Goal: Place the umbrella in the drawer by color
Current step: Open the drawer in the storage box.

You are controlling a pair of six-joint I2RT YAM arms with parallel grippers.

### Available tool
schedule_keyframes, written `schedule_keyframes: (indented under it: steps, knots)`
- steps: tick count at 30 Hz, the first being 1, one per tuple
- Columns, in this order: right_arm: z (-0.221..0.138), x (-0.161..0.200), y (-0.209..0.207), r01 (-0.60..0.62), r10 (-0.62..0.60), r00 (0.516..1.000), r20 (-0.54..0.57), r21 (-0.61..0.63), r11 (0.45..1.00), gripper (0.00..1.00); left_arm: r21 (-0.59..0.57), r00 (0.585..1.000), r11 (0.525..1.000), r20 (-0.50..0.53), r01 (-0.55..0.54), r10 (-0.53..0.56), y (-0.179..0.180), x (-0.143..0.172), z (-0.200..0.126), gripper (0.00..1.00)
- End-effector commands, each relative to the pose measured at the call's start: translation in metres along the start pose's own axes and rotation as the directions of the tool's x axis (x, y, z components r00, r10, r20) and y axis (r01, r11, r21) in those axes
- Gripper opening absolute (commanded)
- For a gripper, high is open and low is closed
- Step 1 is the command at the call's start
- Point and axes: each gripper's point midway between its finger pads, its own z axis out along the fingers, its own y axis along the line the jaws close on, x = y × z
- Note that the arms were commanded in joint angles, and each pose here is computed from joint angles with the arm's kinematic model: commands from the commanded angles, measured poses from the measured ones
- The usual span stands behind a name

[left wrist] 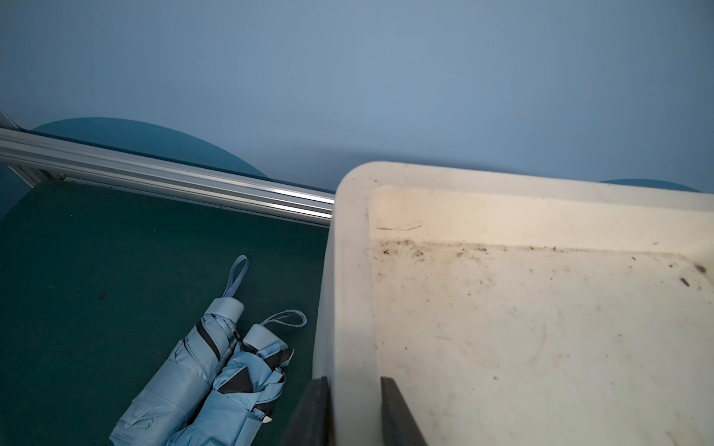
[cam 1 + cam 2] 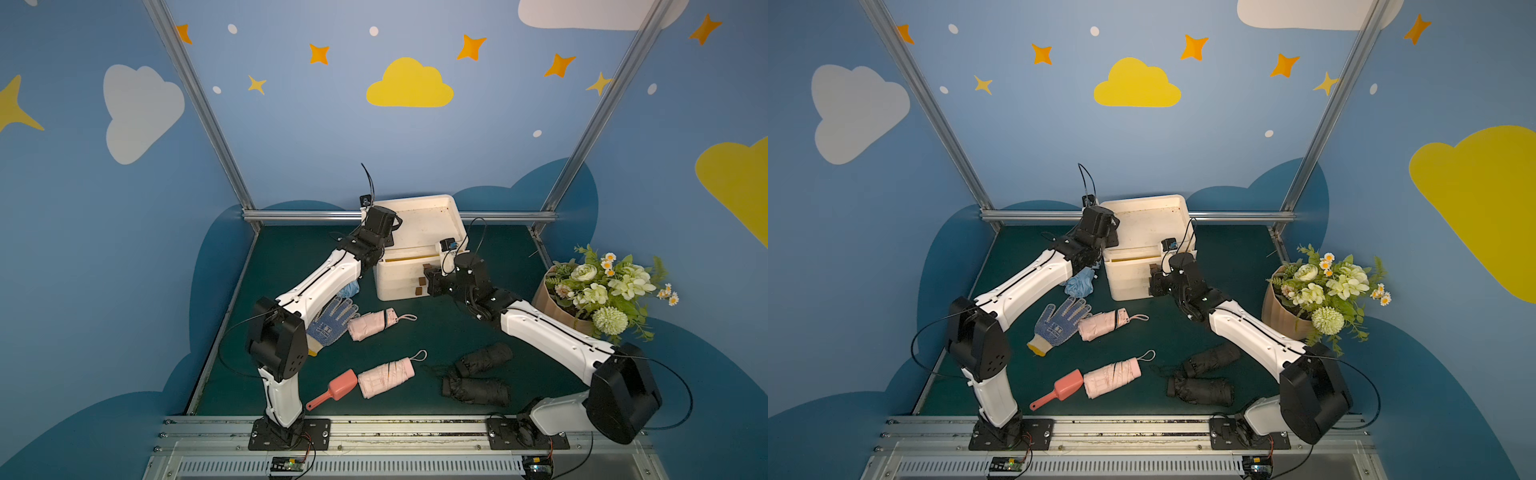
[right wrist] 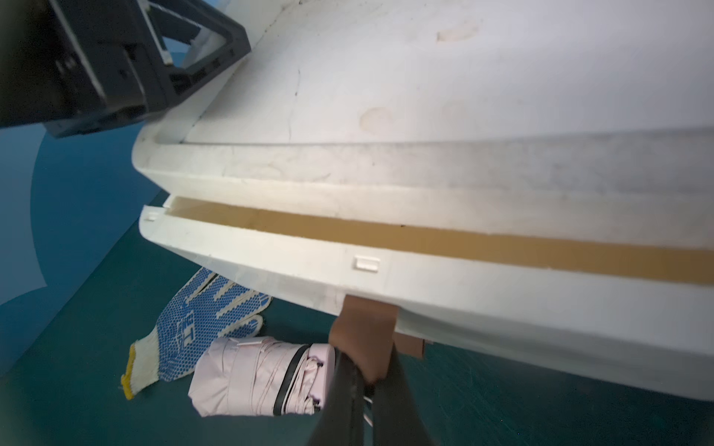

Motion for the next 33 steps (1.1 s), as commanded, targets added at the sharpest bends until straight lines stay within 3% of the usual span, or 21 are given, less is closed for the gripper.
schedule_keyframes:
  steps: [1,15,22,33]
  knots:
    - [-0.021,-0.001,0.006,-0.012,0.012,1.000,0.014,-0.036,0.999,0.00,-0.041,1.000,0.999,-0.018,0.004,-0.005,0.016,0.000,0.009,0.25]
    - [-0.068,0.068,0.013,-0.070,0.061,0.993,-0.105,-0.087,0.994,0.00,-0.053,1.000,0.999,0.007,-0.012,0.012,0.017,-0.006,0.025,0.25]
    - [-0.075,0.077,0.031,-0.036,0.019,0.990,-0.141,-0.115,0.993,0.00,-0.055,0.999,0.998,0.033,0.002,0.000,0.014,-0.012,0.031,0.25]
    - [-0.067,0.080,0.057,-0.025,0.007,0.987,-0.159,-0.109,0.994,0.00,-0.089,0.991,0.989,0.074,0.119,-0.113,0.015,-0.015,0.034,0.22]
